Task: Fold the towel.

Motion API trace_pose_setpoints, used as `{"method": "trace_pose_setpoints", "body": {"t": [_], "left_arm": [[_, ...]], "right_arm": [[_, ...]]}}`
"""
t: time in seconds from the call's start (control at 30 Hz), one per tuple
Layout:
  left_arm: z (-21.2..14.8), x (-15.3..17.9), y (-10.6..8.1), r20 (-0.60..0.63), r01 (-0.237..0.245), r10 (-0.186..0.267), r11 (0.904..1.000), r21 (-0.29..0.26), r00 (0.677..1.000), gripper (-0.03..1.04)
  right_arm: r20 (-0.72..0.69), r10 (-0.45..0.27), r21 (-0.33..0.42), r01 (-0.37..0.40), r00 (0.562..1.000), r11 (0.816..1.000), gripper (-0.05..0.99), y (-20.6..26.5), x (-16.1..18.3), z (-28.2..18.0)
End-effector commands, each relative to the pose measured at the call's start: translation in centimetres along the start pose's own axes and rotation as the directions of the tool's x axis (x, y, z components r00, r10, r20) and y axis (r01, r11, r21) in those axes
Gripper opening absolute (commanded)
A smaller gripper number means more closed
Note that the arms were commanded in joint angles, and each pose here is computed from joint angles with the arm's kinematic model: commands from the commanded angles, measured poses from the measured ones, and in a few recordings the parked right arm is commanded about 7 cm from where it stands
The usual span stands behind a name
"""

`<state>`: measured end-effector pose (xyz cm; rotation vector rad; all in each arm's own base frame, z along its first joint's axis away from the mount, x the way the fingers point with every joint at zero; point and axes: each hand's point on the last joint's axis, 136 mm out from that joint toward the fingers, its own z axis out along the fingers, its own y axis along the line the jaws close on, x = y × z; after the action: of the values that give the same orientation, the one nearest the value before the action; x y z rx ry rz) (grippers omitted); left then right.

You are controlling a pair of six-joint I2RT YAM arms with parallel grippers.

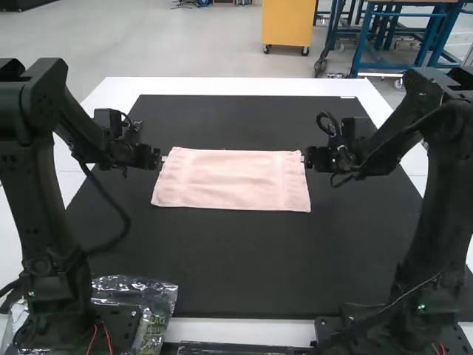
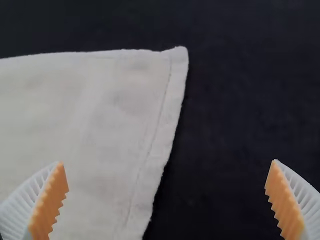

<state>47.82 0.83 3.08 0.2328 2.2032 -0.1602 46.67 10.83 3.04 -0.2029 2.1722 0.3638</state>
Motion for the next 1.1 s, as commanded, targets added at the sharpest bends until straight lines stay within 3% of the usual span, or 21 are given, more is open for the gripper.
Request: {"method": "trace_pose_setpoints", "body": {"t": [0.0,0.5,0.83,1.0,1.03,1.07], "left_arm": [[1.0,-1.6,-0.8,0.030,-0.047,0.047,0.9986,0.022,0.998,0.95],[5.5,-0.8,-2.2,-0.003,-0.066,0.066,0.9966,0.051,0.998,0.95],[7.0,0.0,-1.9,-0.019,-0.052,0.053,0.9972,0.053,0.998,0.92],[7.4,0.4,-1.6,-0.011,-0.045,0.045,0.9979,0.047,0.999,0.92],[7.6,0.4,-1.5,-0.004,-0.036,0.036,0.9983,0.046,0.999,0.91],[7.8,0.6,-1.5,-0.003,-0.036,0.037,0.9982,0.047,0.999,0.85]], "right_arm": [[0.017,-0.019,-0.036,0.020,1.000,0.999,0.90,1.4,-0.9,1.2],[-0.020,-0.044,-0.054,0.042,0.999,0.998,0.90,1.7,0.7,5.4],[-0.025,-0.094,-0.053,0.093,0.995,0.994,0.86,1.7,0.9,6.8],[-0.049,-0.084,-0.056,0.082,0.995,0.995,0.86,1.7,1.6,7.2],[-0.068,-0.086,-0.056,0.082,0.994,0.995,0.71,1.7,2.2,7.3],[-0.075,-0.098,-0.072,0.093,0.992,0.993,0.39,1.9,2.5,7.3]]}}
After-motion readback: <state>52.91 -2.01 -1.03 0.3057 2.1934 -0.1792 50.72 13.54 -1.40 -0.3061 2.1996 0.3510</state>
